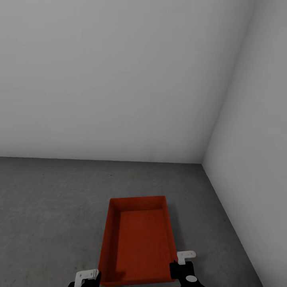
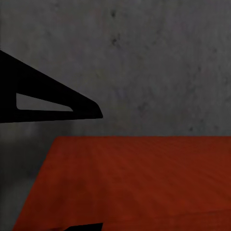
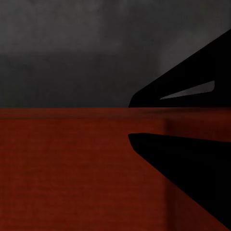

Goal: Move the two storage containers from the living room to the garage. In the garage, place one container on the floor and stack the other container on top of it (either order is fine).

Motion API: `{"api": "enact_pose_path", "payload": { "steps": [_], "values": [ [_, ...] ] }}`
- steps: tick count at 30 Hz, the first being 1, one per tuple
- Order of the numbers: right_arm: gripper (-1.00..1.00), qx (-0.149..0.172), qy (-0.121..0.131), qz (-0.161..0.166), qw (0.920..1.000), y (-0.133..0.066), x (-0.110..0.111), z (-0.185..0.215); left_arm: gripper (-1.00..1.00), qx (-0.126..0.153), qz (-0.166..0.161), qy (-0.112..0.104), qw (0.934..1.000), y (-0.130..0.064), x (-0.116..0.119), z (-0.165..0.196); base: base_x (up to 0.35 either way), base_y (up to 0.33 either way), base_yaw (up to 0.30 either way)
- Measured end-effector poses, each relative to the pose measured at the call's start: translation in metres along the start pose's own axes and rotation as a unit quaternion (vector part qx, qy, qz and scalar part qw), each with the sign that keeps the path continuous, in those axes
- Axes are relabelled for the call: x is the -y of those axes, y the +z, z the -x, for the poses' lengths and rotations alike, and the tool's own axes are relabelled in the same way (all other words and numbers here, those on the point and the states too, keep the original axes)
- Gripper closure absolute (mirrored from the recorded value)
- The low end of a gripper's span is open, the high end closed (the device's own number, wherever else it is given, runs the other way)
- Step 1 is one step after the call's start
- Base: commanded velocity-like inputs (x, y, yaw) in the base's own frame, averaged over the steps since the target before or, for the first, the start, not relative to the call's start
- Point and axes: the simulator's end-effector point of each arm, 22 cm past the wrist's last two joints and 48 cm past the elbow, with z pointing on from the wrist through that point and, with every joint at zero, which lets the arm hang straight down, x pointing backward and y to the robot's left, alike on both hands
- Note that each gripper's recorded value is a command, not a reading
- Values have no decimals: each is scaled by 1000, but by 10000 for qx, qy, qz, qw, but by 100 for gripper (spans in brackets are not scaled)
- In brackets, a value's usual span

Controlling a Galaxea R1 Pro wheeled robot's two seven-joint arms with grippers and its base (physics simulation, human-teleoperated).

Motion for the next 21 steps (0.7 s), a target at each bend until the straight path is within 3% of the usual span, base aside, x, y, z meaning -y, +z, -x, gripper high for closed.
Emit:
{"api": "enact_pose_path", "payload": {
  "steps": [21],
  "values": [
    [100, 19, -17, 2, 10000, 11, -1, -10, 100, 0, 1, -3, 10000, 9, -1, -14, 0, 0, 0]
  ]
}}
